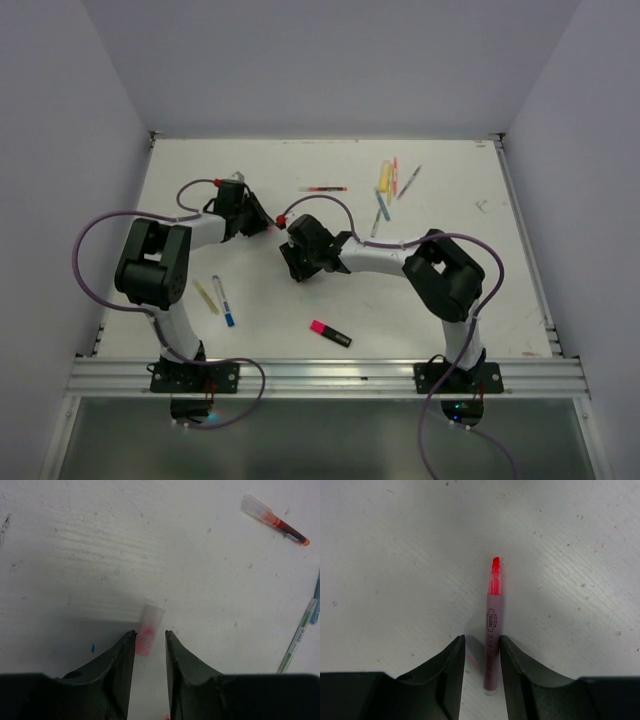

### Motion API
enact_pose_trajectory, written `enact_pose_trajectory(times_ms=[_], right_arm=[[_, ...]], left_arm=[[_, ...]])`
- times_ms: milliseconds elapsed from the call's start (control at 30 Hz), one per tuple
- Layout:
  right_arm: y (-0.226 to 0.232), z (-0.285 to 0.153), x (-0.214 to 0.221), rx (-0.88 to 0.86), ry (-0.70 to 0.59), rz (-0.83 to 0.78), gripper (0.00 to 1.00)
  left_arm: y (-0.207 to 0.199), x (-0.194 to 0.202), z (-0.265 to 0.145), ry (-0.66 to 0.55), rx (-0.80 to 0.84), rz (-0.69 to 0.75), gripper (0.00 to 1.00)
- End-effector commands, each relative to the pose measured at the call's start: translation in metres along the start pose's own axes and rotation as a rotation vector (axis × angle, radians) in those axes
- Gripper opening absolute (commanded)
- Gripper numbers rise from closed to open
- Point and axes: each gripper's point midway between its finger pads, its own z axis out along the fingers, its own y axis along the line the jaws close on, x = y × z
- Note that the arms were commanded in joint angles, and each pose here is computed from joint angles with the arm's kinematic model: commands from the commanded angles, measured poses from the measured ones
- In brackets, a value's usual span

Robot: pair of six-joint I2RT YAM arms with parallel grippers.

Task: Open the pen caps

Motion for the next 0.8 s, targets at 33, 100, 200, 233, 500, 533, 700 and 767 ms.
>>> enact_pose_trajectory(times_ms=[33, 100, 200, 233, 500, 533, 700, 767], right_arm=[[-0.007, 0.008, 0.011, 0.020, 0.043, -0.011, 0.38], [-0.007, 0.007, 0.010, 0.019, 0.038, -0.015, 0.38], [-0.007, 0.005, 0.007, 0.019, 0.032, -0.014, 0.38], [-0.008, 0.005, 0.006, 0.020, 0.032, -0.014, 0.39], [-0.005, -0.012, -0.010, 0.012, -0.015, -0.039, 0.49], [-0.008, -0.021, -0.016, 0.032, -0.033, -0.042, 0.51], [-0.010, -0.061, -0.032, 0.058, -0.091, -0.060, 0.66], [-0.010, -0.080, -0.030, 0.050, -0.102, -0.063, 0.73]], left_arm=[[0.027, 0.012, 0.006, 0.034, -0.094, -0.015, 0.35], [0.028, 0.012, 0.007, 0.035, -0.097, -0.018, 0.35], [0.031, 0.012, 0.007, 0.035, -0.101, -0.021, 0.35], [0.030, 0.013, 0.006, 0.035, -0.099, -0.022, 0.35], [0.026, 0.003, -0.010, -0.024, -0.085, -0.026, 0.37], [0.025, 0.002, -0.018, -0.038, -0.083, -0.026, 0.37], [0.026, -0.007, -0.044, -0.114, -0.105, -0.037, 0.46], [0.018, -0.013, -0.058, -0.147, -0.076, -0.040, 0.49]])
